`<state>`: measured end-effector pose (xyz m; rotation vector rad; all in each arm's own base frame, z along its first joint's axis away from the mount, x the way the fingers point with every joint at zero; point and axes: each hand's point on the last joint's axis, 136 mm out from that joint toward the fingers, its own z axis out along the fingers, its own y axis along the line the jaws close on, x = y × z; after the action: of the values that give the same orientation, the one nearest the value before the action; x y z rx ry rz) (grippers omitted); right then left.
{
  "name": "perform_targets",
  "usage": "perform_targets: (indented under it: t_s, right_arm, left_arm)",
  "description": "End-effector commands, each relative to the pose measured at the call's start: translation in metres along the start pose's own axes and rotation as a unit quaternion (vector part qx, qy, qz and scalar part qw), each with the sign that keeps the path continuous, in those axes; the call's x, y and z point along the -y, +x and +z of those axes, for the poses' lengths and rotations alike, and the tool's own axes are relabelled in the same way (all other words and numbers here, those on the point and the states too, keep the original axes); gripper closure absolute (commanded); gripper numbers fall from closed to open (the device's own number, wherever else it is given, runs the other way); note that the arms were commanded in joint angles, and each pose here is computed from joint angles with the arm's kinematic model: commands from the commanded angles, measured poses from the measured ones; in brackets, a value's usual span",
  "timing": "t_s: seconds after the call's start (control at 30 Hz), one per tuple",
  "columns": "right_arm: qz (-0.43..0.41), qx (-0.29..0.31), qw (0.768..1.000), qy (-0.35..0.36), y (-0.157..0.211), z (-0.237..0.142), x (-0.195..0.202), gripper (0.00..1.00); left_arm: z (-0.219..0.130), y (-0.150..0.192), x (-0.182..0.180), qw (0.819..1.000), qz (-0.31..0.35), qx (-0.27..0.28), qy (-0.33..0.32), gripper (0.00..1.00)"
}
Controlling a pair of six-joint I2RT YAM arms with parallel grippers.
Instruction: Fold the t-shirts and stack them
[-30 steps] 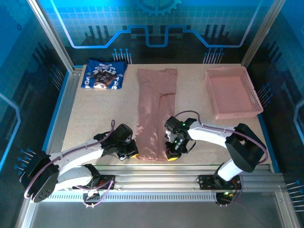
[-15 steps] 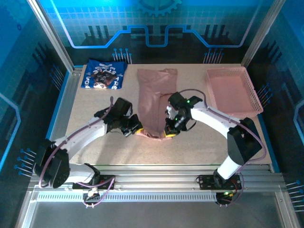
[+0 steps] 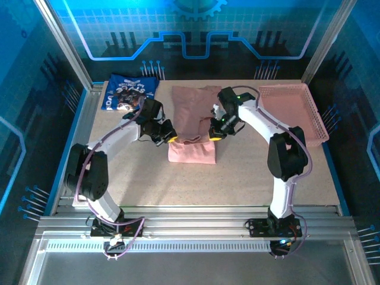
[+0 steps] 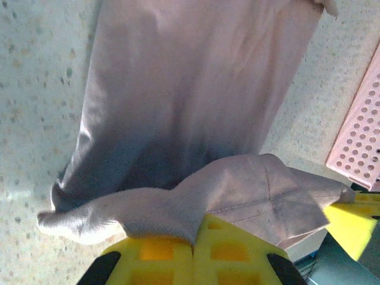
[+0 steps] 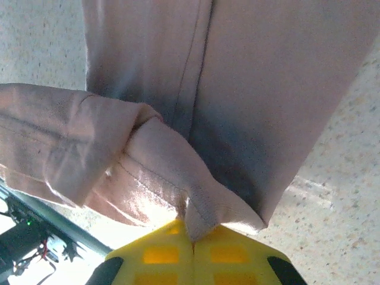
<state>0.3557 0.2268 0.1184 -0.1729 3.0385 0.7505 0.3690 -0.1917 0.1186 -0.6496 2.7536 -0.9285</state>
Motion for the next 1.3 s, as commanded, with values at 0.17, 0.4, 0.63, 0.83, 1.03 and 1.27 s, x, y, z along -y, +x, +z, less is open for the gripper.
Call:
perform_targets:
  t_s: [0.17, 0.4, 0.63, 0.83, 1.03, 1.27]
  right_arm:
    - [0.013, 0.0, 1.0, 0.016, -0.026, -0.003, 0.019, 1.0]
    - [0.025, 0.01, 0.999, 0.022, -0.046, -0.003, 0.028, 1.0]
    - [0.037, 0.009, 0.999, 0.025, -0.061, 0.012, 0.037, 1.0]
    - [0.059, 0.016, 0.998, 0.025, -0.074, 0.02, 0.047, 1.0]
    - [0.096, 0.029, 0.995, 0.001, -0.09, 0.029, 0.051, 0.86]
    - [0.126, 0.121, 0.981, -0.079, -0.142, -0.006, 0.029, 0.54]
  left_arm:
    - [0.013, -0.037, 0.015, 0.999, 0.026, 0.002, 0.022, 1.0]
    - [0.02, -0.06, 0.029, 0.999, 0.038, 0.003, 0.037, 1.0]
    - [0.035, -0.074, 0.022, 0.999, 0.039, 0.0, 0.027, 1.0]
    - [0.049, -0.087, 0.022, 0.998, 0.05, -0.002, 0.025, 1.0]
    - [0.06, -0.099, 0.026, 0.998, 0.056, -0.003, 0.027, 0.95]
    - [0.034, -0.127, 0.068, 0.995, 0.05, 0.029, 0.079, 0.49]
